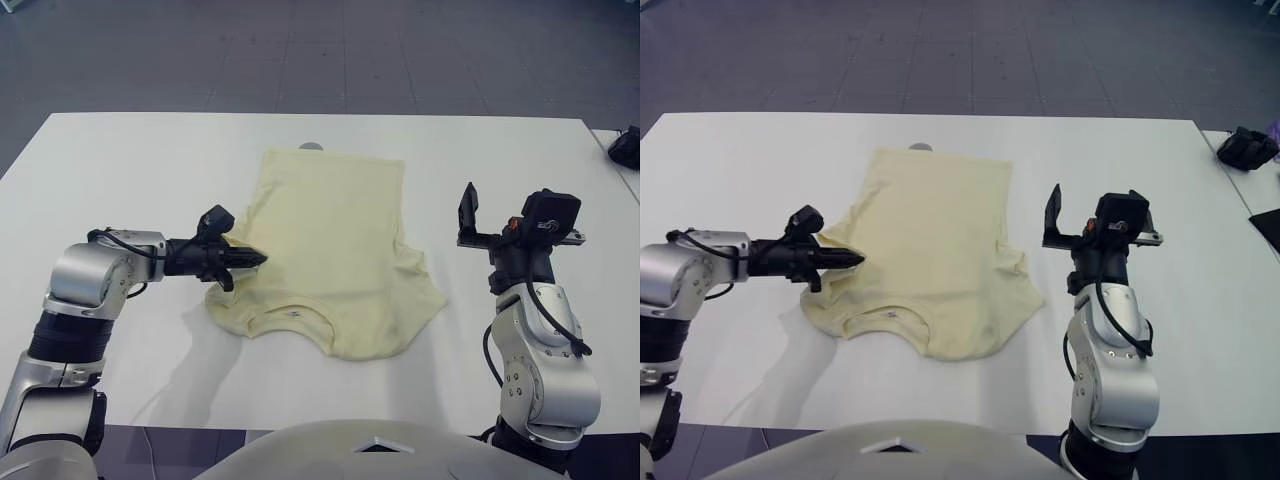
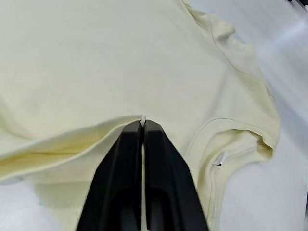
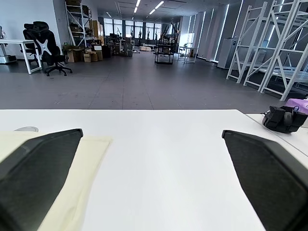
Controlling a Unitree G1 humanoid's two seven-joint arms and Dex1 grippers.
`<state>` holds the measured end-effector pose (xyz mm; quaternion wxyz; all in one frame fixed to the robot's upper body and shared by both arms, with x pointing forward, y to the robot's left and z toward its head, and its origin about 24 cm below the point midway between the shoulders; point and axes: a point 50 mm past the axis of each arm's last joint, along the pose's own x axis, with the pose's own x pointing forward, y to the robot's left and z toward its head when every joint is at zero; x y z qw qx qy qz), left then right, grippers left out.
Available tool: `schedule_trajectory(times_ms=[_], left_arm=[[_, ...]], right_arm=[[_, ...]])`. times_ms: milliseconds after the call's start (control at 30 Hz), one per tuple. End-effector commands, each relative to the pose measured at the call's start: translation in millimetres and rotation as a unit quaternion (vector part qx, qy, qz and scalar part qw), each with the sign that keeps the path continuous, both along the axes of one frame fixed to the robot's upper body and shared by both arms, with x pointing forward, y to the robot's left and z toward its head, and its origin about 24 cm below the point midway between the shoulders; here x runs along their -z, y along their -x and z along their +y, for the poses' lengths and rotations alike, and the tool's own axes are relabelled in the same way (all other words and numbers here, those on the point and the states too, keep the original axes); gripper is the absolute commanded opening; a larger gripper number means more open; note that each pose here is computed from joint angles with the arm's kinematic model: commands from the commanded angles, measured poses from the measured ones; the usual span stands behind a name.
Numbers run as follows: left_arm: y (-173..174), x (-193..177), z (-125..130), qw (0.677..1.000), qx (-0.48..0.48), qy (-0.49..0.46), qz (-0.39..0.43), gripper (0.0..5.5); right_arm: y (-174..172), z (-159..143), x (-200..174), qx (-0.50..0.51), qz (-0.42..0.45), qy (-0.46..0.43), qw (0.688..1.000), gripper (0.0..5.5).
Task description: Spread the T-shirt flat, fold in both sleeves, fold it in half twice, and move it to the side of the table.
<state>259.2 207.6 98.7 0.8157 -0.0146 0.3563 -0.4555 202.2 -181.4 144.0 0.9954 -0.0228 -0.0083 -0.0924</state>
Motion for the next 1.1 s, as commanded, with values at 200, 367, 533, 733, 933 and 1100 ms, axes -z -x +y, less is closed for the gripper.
schedule_trajectory(times_ms=[200,367,533,733,933,1100], left_arm=[[-1,7,-21,0.999,0.012,-0.032,0.008,0.04],[4,17,-32,0.998,0.029,-0.044,0.027,0.04],[-5,-9,-31,1.0,0.013,0.016,0.008,0.86],[-29,-51,8,0.997,-0.045,0.012,-0.058,1.9],[-8,-36,42,0.997,-0.024,-0.062,-0.044,2.98],[23,-37,61,0.995,0.03,-0.089,-0.02,3.79]], right_arm=[[1,5,3,0.001,0.003,-0.005,1.0,5.4],[0,8,3,0.002,0.0,-0.009,1.0,5.4],[0,9,3,0.006,-0.003,-0.01,1.0,5.4],[-1,9,2,0.011,-0.008,-0.012,1.0,5.4],[1,2,2,0.008,-0.004,0.002,1.0,5.4],[10,-7,5,0.002,0.016,0.021,1.0,5.4]])
